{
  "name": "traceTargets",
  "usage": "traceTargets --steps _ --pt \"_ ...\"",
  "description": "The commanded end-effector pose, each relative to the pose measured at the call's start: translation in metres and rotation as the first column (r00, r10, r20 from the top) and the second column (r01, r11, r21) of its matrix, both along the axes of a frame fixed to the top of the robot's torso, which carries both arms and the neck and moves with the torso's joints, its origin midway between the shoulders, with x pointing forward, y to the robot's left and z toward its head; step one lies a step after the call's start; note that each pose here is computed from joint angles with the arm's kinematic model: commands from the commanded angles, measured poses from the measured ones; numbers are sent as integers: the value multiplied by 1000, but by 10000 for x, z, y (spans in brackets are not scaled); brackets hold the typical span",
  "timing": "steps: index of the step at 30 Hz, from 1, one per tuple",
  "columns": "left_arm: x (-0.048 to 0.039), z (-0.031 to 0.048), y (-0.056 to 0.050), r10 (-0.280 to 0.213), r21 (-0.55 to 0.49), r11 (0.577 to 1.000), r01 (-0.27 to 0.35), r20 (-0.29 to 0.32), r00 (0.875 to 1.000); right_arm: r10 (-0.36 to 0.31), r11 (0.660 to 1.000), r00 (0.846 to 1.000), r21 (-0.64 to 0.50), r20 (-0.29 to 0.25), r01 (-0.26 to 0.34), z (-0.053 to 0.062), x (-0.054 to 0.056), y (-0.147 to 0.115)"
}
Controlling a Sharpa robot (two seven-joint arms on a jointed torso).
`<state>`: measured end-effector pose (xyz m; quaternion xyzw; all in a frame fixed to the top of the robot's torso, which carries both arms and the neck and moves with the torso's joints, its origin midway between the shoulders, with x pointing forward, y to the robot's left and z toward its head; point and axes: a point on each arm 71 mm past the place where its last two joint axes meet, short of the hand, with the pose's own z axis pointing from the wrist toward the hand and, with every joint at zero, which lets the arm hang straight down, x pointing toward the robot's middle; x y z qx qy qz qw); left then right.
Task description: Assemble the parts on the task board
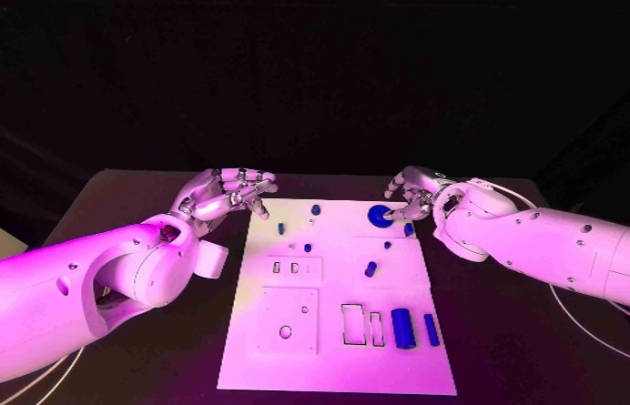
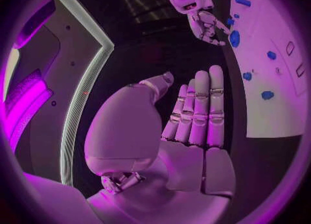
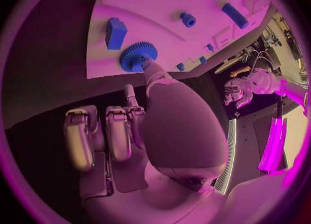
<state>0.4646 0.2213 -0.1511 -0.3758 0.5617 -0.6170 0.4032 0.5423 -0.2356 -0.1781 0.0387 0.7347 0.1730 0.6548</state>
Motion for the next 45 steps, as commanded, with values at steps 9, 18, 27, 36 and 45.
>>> traceTargets --steps 9,18,27,36,45 --pt "0 11 -23 -20 -11 1000 20 3 1000 1 1000 998 -13 -61 -2 -85 27 42" --pt "0 10 -20 -19 -10 1000 19 2 1000 7 1000 997 -17 -81 -8 -110 24 62" --pt "3 7 -12 -16 -8 1000 16 -1 1000 18 1000 997 -7 -81 -19 -115 3 87" --pt "6 4 -7 -14 -7 1000 14 -3 1000 20 1000 997 0 -79 -20 -118 -6 119" --pt "7 2 -8 -16 -6 1000 16 -6 1000 12 1000 996 -7 -87 -13 -128 5 142"
